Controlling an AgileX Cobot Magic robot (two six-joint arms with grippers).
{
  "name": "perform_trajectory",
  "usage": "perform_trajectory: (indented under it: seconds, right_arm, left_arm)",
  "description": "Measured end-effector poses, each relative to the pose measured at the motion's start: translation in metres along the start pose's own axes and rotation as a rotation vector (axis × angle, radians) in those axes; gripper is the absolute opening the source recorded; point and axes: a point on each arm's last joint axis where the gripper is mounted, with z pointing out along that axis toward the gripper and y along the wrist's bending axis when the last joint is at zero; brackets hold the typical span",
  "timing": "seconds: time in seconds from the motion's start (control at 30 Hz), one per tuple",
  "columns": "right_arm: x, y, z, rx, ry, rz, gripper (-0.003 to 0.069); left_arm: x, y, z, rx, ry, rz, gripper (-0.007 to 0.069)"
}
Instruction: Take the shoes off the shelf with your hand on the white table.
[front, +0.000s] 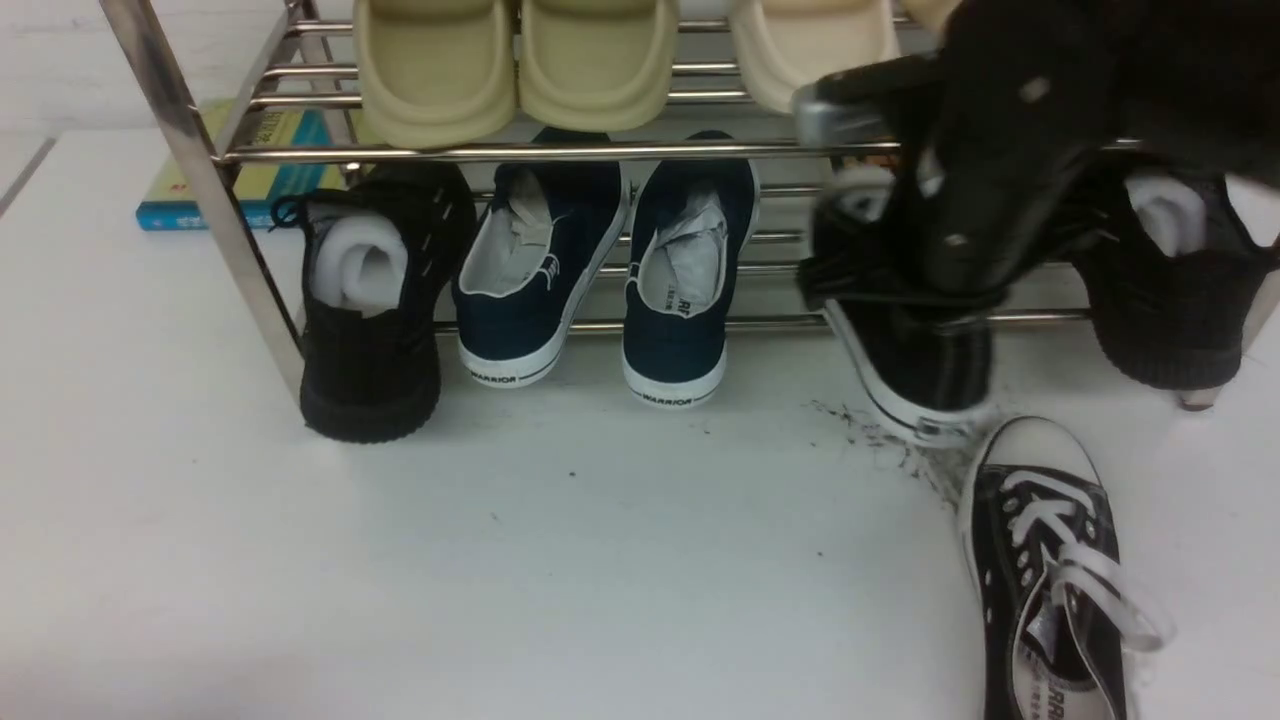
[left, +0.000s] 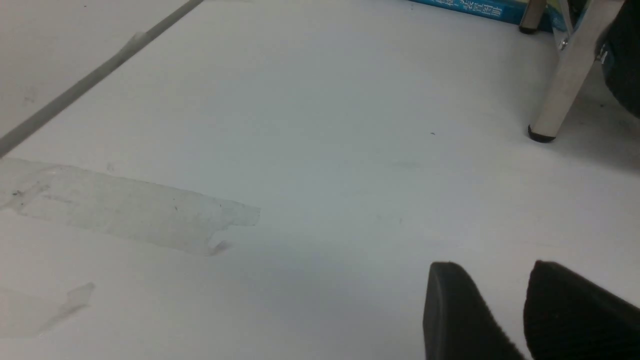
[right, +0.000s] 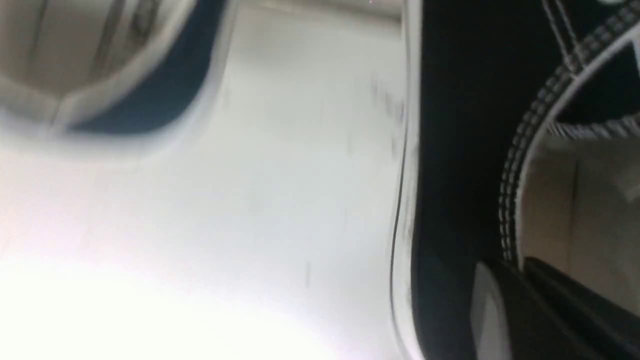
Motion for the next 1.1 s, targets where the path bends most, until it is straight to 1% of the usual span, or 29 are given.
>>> perform_trajectory:
  seconds: [0.1,0.17,0.23,0.27,0.3,0.37,0.4,0.47,0.6,0.73,0.87,1.03,1.1]
  right_arm:
    - [0.018,-0.001,-0.03,-0.043,0.009,-0.007,0.0006]
    - [0.028,0.001,-0.039,-0.054,0.003,-0.011,0.0006]
    - [0.055,0.009,-0.047,-0.069,0.023,0.002,0.0006]
    - [0.06,0.012,-0.046,-0.068,0.035,0.004,0.0006]
    - [0.082,0.019,-0.044,-0.068,0.066,0.015,0.0006]
    - [0.093,0.024,-0.04,-0.068,0.079,0.014,0.0006]
    - [0.106,0.033,-0.031,-0.072,0.086,0.003,0.0006]
    - [0.117,0.044,-0.017,-0.081,0.071,-0.022,0.0007]
    - [0.125,0.058,0.006,-0.082,0.075,-0.077,0.0009]
    - [0.125,0.064,0.02,-0.069,0.091,-0.133,0.001]
    - [0.125,0.067,0.024,-0.071,0.09,-0.137,0.001]
    - [0.121,0.07,0.025,-0.099,0.044,-0.127,0.001]
    - [0.122,0.07,0.025,-0.092,0.056,-0.138,0.0012]
  left_arm:
    - [0.0,0.0,0.0,0.0,0.0,0.0,0.0242]
    - [0.0,0.0,0.0,0.0,0.0,0.0,0.0242]
    - [0.0,0.0,0.0,0.0,0.0,0.0,0.0242]
    - [0.0,0.0,0.0,0.0,0.0,0.001,0.0242]
    - [0.0,0.0,0.0,0.0,0.0,0.001,0.0242]
    - [0.0,0.0,0.0,0.0,0.0,0.001,0.0242]
    - [0.0,0.0,0.0,0.0,0.0,0.001,0.0242]
    - [0.0,0.0,0.0,0.0,0.0,0.001,0.0242]
    - [0.0,0.0,0.0,0.0,0.0,0.001,0.0242]
    - [0.0,0.0,0.0,0.0,0.0,0.001,0.0242]
    - [0.0,0.0,0.0,0.0,0.0,0.001,0.0242]
    - [0.0,0.0,0.0,0.0,0.0,0.001,0.0242]
    - [0.0,0.0,0.0,0.0,0.0,0.001,0.0242]
